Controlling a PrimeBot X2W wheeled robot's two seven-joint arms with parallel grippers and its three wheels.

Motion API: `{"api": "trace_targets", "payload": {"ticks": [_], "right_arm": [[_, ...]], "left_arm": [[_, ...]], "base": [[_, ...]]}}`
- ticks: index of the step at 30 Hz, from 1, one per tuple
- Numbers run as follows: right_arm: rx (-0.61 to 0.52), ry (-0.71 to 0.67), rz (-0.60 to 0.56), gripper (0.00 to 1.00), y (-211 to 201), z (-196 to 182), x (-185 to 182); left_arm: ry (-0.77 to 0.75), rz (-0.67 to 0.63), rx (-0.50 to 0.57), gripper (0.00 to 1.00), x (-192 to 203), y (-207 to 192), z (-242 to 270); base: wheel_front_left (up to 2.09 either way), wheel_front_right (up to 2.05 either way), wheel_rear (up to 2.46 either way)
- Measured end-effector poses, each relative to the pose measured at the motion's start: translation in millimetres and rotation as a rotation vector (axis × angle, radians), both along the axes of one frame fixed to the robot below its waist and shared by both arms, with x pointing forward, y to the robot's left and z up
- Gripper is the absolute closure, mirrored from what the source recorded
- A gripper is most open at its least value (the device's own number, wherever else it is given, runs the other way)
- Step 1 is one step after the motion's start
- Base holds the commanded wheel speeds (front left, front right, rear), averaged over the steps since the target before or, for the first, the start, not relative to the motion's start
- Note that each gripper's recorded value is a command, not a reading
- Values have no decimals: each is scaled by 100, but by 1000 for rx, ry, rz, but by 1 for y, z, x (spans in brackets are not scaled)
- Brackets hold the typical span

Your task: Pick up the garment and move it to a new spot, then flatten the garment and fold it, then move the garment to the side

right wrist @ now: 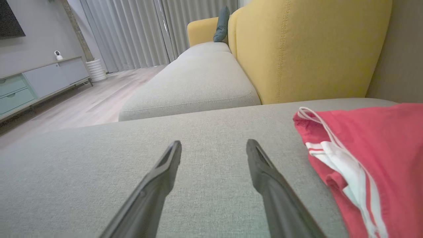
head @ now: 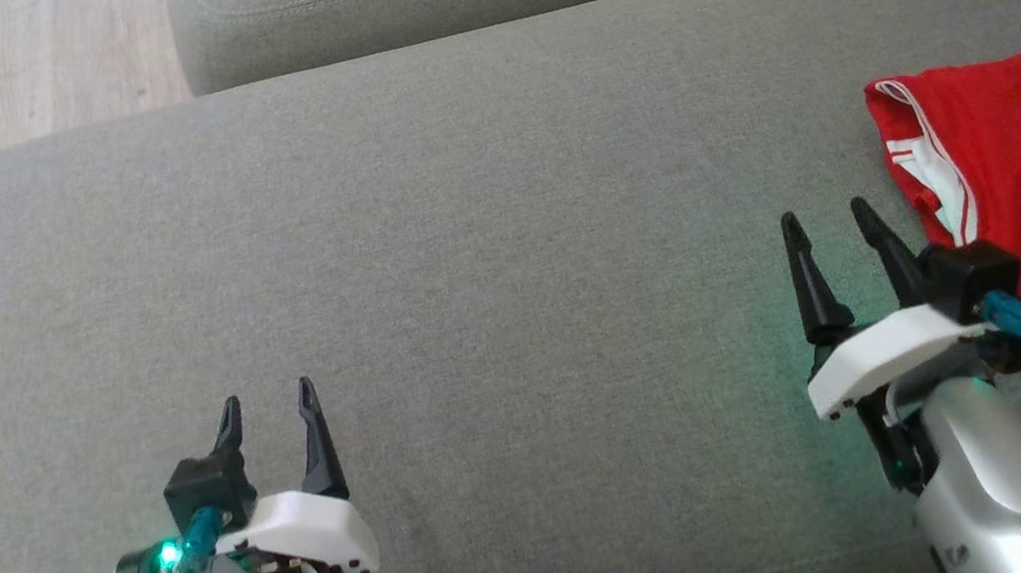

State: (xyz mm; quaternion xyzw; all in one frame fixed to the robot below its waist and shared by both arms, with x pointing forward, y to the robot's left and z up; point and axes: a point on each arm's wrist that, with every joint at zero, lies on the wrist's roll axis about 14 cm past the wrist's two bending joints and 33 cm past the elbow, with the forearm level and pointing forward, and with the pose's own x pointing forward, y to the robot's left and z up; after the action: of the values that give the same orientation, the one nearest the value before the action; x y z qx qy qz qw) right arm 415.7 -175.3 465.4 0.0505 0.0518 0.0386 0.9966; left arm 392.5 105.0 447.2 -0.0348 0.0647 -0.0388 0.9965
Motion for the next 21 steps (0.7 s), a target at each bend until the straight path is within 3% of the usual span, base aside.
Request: {"api": "trace_targets", "payload": {"ticks": [8, 9, 17, 21], "right_arm": [[16, 15, 14, 0, 6, -5, -5], [16, 15, 14, 100, 6, -5, -5], [38, 215, -11, 100, 3, -68, -49], [81, 204, -31, 100, 1, -63, -45]], "left_arm": [[-24, 16, -15, 0, 1, 7, 8], [-24, 16, -15, 100, 1, 7, 8], [155, 37, 2, 100, -34, 16, -45], [165, 54, -44, 100, -34, 18, -44]], "base": [[0, 0, 0], [0, 0, 0], [0, 0, 0], [0, 0, 0]]}}
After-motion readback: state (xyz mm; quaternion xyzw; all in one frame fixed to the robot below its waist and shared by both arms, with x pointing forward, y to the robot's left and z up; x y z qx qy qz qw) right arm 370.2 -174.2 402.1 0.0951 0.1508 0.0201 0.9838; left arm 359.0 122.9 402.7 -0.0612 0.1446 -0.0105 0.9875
